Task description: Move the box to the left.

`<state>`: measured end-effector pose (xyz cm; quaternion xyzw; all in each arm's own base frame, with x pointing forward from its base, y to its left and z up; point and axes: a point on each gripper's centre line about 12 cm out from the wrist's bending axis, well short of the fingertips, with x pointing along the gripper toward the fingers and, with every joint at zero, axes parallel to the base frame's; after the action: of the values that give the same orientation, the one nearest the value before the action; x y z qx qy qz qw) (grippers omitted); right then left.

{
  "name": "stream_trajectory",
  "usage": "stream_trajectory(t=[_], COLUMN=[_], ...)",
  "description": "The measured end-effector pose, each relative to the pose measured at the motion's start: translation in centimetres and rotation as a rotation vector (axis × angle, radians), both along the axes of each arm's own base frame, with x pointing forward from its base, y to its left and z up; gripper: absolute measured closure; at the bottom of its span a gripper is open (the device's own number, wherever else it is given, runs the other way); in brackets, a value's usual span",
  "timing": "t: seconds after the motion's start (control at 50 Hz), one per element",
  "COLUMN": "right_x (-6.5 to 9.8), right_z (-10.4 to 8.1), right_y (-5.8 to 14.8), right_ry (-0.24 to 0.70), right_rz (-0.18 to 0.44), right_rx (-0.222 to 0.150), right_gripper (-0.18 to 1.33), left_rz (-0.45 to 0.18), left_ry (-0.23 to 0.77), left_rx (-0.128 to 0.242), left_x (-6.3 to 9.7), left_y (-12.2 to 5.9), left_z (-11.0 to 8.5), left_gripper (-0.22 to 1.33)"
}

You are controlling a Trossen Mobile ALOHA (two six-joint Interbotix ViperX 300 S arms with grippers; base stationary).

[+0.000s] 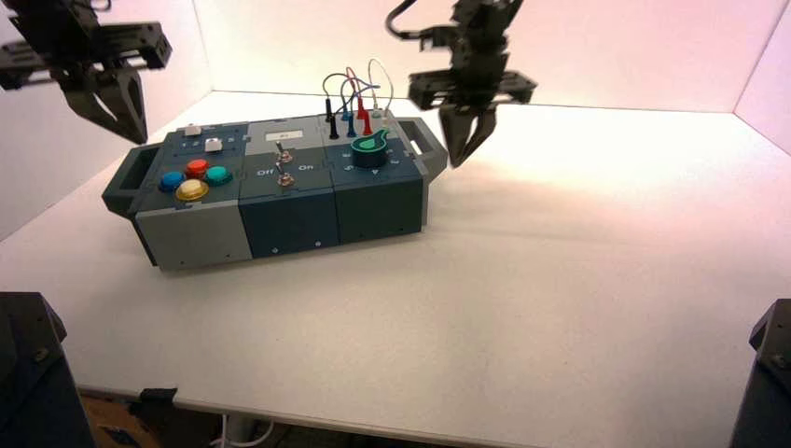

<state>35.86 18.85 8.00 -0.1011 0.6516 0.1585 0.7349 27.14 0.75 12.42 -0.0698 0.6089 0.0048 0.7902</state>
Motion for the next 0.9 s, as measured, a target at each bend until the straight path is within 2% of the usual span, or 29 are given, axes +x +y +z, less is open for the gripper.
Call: stream_trajectory(t=[0.22, 0.34, 0.46, 0.52, 0.54, 0.56, 0.58, 0.6, 0.62, 0.64, 0.66, 0.68, 0.74, 0.78, 0.82, 0.84, 0.86, 0.9], right_x=[0.0, -0.4, -0.6, -0.9, -0.9, -1.2, -1.3, -1.4, -1.5, -1.9, -2.0, -2.5, -3.2, -4.2, -5.1, -5.1, -6.1, -7.2], right_z=[1.5, 2.4, 4.8, 6.9, 6.9, 8.1, 8.2, 8.7, 9.2, 10.4, 10.6, 11.6, 13.0, 14.3, 15.4, 15.4, 16.4, 17.3], right_y=[-3.1, -3.6, -3.7, -3.7, -3.7, -3.8, -3.9, -3.9, -3.9, -4.1, -4.1, -4.3, -4.5, -4.6, -4.7, -4.7, -4.7, -4.7], right_ry=[-0.019, -0.039, -0.093, -0.14, -0.14, -0.164, -0.165, -0.174, -0.187, -0.212, -0.218, -0.24, -0.274, -0.307, -0.335, -0.335, -0.362, -0.39], right_rz=[-0.062, -0.051, -0.038, -0.02, -0.02, -0.011, -0.01, -0.005, -0.001, 0.005, 0.006, 0.014, 0.024, 0.041, 0.054, 0.054, 0.067, 0.082], right_rx=[0.0, -0.002, 0.02, 0.037, 0.037, 0.045, 0.046, 0.048, 0.053, 0.062, 0.064, 0.071, 0.084, 0.096, 0.107, 0.107, 0.123, 0.136], right_gripper=[1.28, 1.28, 1.28, 1.28, 1.28, 1.28, 1.28, 1.28, 1.28, 1.28, 1.28, 1.26, 1.2, 1.03, 0.76, 0.76, 0.44, 0.16], left_rz=[-0.053, -0.074, -0.082, -0.089, -0.089, -0.096, -0.1, -0.101, -0.104, -0.11, -0.108, -0.122, -0.151, -0.178, -0.206, -0.221, -0.233, -0.249], left_ry=[-0.037, -0.09, -0.161, -0.204, -0.204, -0.213, -0.214, -0.212, -0.21, -0.206, -0.205, -0.192, -0.167, -0.149, -0.141, -0.138, -0.14, -0.143], left_rx=[0.009, 0.018, 0.025, 0.029, 0.029, 0.03, 0.028, 0.028, 0.023, 0.02, 0.018, 0.011, 0.0, -0.005, -0.008, -0.008, -0.009, -0.009], left_x=[-0.2, -0.7, -1.4, -2.2, -2.2, -2.5, -2.8, -2.8, -3.1, -3.3, -3.3, -3.6, -3.9, -4.1, -4.2, -4.3, -4.4, -4.5], left_y=[-0.1, -0.2, -0.3, -0.3, -0.3, -0.4, -0.5, -0.5, -0.5, -0.7, -0.7, -1.0, -1.7, -2.2, -2.8, -3.0, -3.2, -3.6], left_z=[2.3, 4.2, 6.5, 8.1, 8.1, 8.6, 8.9, 8.9, 9.2, 9.3, 9.3, 9.4, 9.3, 9.3, 9.3, 9.3, 9.3, 9.4], left_gripper=[1.25, 1.25, 1.21, 1.06, 1.06, 0.95, 0.87, 0.85, 0.69, 0.6, 0.58, 0.41, 0.24, 0.18, 0.18, 0.19, 0.19, 0.19])
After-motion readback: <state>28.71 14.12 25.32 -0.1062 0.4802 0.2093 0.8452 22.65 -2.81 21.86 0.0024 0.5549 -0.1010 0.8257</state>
